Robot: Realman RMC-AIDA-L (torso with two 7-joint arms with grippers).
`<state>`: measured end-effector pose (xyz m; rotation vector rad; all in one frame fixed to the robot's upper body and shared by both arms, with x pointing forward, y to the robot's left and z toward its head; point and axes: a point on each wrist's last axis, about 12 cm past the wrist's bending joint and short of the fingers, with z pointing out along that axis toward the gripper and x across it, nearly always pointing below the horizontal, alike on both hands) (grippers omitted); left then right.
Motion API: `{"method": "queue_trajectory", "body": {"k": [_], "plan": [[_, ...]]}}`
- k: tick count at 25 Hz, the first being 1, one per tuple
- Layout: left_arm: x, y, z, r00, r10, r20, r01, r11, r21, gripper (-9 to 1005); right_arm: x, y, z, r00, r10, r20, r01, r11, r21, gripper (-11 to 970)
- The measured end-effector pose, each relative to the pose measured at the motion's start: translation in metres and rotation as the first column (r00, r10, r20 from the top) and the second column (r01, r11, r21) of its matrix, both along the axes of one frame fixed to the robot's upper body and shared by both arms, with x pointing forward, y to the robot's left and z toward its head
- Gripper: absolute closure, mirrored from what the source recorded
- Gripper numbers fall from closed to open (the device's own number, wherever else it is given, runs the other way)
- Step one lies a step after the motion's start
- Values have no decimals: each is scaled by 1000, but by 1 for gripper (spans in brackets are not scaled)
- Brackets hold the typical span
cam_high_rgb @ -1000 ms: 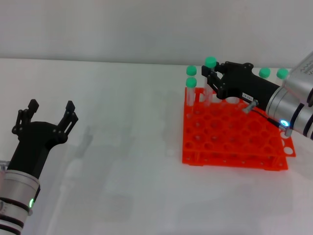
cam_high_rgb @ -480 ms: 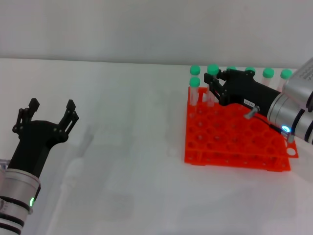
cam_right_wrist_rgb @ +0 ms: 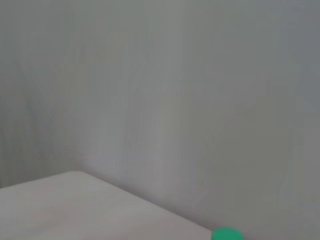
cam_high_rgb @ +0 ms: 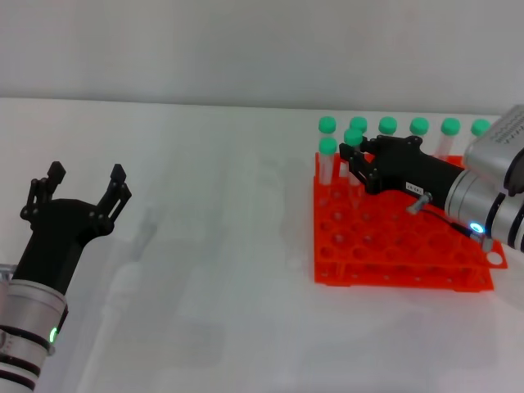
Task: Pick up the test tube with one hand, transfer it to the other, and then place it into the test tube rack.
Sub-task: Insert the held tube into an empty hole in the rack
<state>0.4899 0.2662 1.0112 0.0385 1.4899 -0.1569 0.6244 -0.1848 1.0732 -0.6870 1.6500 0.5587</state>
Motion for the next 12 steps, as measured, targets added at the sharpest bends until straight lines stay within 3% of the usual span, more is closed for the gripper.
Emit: {"method": "queue_trajectory", "body": {"k": [12], "plan": [[0,1,1,1000,1,4,-1,1000,1,104,-11,-13,-7,999,-29,-21,31,997,69,547]]}}
